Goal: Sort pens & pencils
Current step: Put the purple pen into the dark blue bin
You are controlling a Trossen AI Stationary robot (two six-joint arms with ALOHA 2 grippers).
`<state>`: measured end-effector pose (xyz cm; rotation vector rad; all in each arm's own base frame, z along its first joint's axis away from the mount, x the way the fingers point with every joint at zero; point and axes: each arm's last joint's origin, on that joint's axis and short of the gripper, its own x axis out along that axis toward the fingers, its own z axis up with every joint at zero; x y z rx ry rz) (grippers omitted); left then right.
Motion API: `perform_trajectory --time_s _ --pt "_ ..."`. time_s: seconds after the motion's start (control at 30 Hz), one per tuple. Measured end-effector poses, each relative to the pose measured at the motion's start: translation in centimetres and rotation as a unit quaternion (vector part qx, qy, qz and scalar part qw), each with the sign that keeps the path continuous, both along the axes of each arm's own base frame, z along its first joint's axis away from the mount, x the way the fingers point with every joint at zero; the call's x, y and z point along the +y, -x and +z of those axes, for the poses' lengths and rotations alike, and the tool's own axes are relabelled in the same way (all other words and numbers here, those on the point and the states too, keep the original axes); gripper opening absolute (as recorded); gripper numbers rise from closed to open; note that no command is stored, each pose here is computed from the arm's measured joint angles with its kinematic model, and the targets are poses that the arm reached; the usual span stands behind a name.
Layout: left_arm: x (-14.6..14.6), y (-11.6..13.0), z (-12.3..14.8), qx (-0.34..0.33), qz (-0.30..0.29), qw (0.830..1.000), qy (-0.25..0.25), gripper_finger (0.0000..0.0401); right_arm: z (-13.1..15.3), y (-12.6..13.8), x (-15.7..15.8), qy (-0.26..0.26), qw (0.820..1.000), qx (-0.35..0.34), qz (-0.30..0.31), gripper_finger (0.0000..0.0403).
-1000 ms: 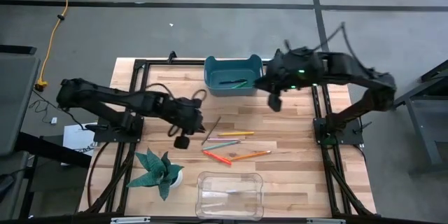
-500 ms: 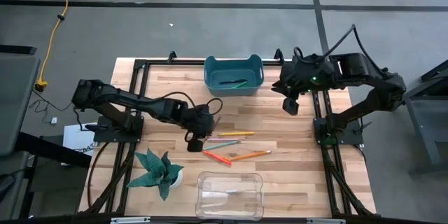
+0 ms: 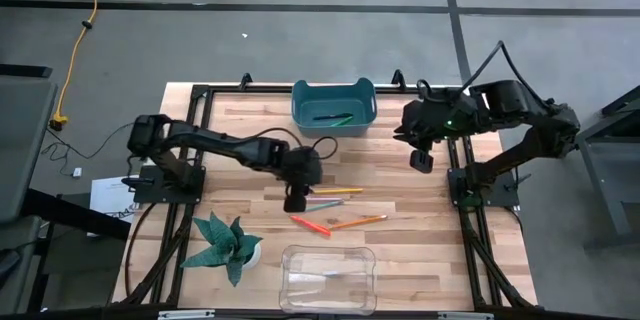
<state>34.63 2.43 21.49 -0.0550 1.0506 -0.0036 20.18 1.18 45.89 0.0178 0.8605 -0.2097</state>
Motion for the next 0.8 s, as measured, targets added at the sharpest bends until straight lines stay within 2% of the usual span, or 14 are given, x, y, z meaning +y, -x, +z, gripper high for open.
perform_trajectory --time_s 0.23,0.43,0.8 --pt "0.3 -0.5 -2.6 0.068 -0.018 0.997 0.005 0.0082 -0.5 0.9 0.6 0.018 0.999 0.043 -0.019 0.0051" --pt "0.2 -0.9 -3.9 0.080 -0.021 0.996 0.026 0.0070 -0.2 1.6 1.0 0.024 0.999 0.030 -0.022 0.0051" --pt "0.3 -1.1 -4.2 0.080 -0.014 0.996 0.023 0.0070 0.1 2.4 0.9 0.029 0.999 0.017 -0.031 0.0051"
